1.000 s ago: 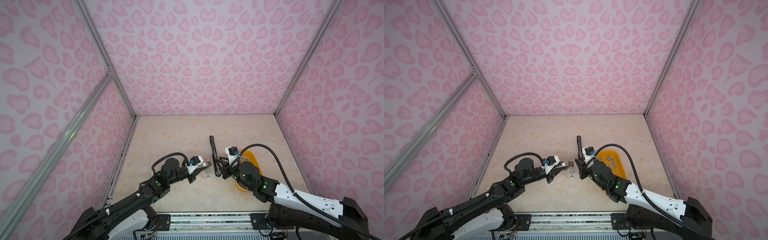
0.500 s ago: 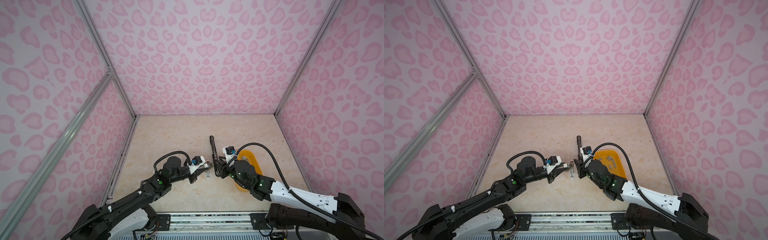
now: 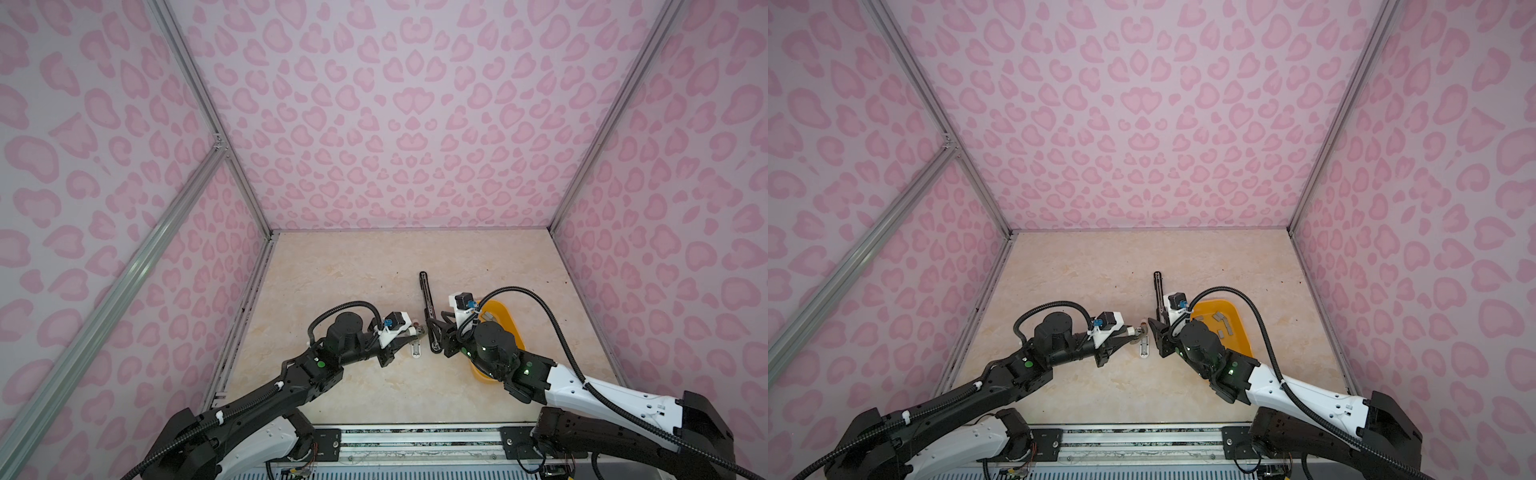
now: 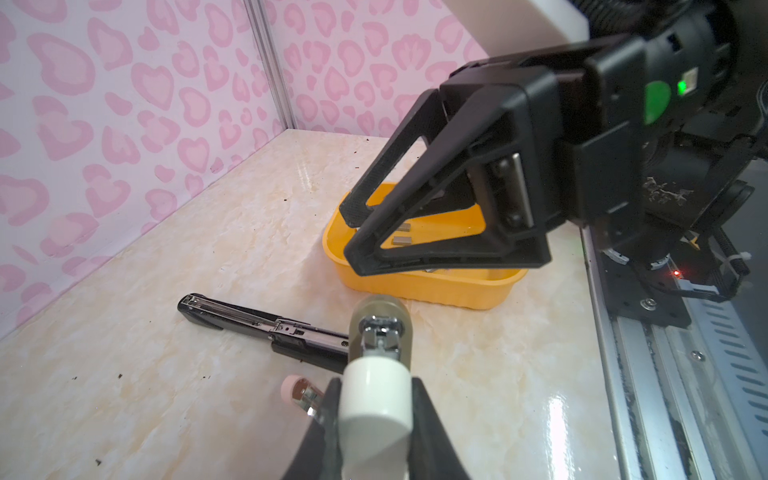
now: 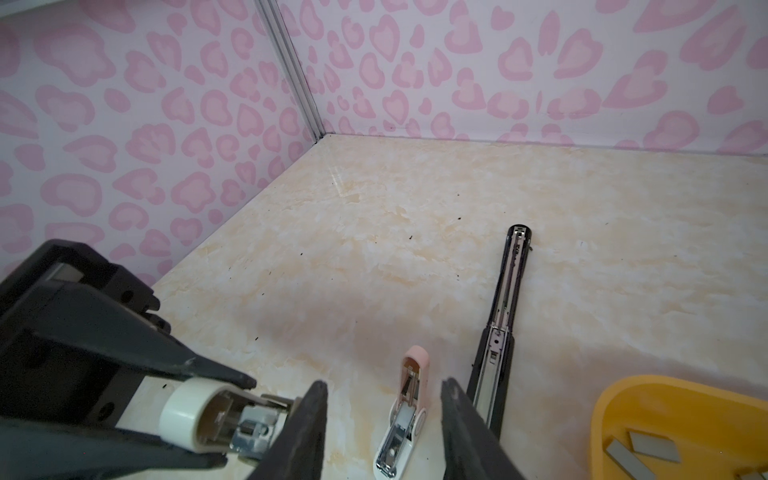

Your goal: Load the staples into the stapler

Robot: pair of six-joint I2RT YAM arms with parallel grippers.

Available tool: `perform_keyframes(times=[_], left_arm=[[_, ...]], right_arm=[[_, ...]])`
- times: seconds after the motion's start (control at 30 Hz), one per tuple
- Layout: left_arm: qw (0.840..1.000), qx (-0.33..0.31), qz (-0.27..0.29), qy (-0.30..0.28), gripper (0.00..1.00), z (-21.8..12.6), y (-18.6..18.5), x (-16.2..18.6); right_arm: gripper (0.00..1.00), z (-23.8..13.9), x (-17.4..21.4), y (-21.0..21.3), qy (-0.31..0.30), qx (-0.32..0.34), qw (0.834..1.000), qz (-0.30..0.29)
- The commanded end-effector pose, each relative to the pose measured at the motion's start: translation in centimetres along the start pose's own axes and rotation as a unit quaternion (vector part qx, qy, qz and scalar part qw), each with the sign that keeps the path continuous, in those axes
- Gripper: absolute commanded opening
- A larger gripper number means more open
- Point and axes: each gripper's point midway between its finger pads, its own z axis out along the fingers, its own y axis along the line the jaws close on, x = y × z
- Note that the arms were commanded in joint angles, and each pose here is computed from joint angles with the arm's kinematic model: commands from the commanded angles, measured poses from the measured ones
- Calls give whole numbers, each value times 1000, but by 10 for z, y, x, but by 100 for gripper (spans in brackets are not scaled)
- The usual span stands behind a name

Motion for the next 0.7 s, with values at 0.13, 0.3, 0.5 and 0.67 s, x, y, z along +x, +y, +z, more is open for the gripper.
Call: perform_keyframes(times=[0.13,0.3,0.5,0.67], left_arm=[[1000,4,10,-12,3,1,0,-9],[1000,2,9,-10,3,1,1,-9],[1000,-16,12,-24,3,-6,4,-14],[998,-34,17,-45,3,-17,6,-22]], right_arm=[[49,9,4,11,16,-17,1000,-10],[50,18,13,9,38,-2,999,-12],[49,28,26,7,61,9,998,-8],[48,34,34,7,70,11,997,-6]])
